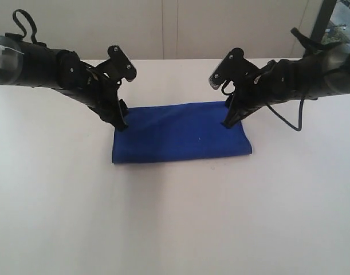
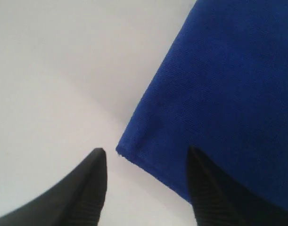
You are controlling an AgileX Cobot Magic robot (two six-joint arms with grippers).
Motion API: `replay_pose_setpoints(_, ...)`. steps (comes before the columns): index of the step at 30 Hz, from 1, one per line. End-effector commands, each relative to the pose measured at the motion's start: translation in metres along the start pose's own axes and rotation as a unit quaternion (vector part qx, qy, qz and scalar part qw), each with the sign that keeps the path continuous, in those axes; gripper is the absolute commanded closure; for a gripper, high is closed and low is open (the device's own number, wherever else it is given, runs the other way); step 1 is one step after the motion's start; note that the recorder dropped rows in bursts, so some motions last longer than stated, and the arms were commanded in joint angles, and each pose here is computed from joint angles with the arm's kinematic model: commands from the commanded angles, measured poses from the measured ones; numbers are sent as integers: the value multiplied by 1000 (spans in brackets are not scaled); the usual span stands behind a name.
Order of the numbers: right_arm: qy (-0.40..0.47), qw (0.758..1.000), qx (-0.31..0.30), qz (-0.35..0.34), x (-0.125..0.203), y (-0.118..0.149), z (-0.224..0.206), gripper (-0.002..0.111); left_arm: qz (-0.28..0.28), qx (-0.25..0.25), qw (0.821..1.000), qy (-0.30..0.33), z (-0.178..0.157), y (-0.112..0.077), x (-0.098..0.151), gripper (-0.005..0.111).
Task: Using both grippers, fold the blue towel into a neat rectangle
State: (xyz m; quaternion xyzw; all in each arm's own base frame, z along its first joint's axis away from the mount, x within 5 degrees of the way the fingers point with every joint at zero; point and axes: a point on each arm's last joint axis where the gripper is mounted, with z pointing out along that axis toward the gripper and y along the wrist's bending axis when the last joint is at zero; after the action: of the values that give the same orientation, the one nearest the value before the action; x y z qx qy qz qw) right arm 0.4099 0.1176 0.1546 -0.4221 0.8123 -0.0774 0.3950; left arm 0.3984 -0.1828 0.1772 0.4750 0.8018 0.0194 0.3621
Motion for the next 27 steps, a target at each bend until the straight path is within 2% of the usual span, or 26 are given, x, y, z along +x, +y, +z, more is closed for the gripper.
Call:
replay_pose_setpoints(1,-9,999,13,41,-2,-7,-3,62,-9,0,1000,-1,-2,1,-1,48)
replay_pose_setpoints(4,-17,992,14,122,-9,-13,-15,64,-27,3,1000,-1,-11,3,-4,50)
replay_pose_setpoints(6,-18,983,9,184,-16,-17,-30,76,-62,3,998,-5,-26,6,-10,60)
replay_pose_setpoints(7,-12,976,1,219,-19,-19,-39,87,-79,2,997,-10,-37,8,-15,71)
replay_pose_setpoints(10,11,971,-20,237,-23,-20,-48,104,-126,-4,992,-24,-51,12,-21,93)
replay_pose_setpoints(11,31,968,-37,244,-25,-20,-51,108,-151,-4,988,-25,-52,12,-22,105)
replay_pose_setpoints(13,79,953,-71,283,-33,-23,-58,108,-207,12,978,-7,-50,13,-24,107)
replay_pose_setpoints(19,131,931,-117,321,-43,-24,-52,108,-281,35,959,29,-16,22,-32,107)
replay_pose_setpoints(23,151,926,-124,322,-34,-17,-35,108,-309,49,949,43,6,24,-24,107)
replay_pose_setpoints(27,175,921,-132,323,-22,-8,-15,108,-320,57,944,58,24,18,-15,107)
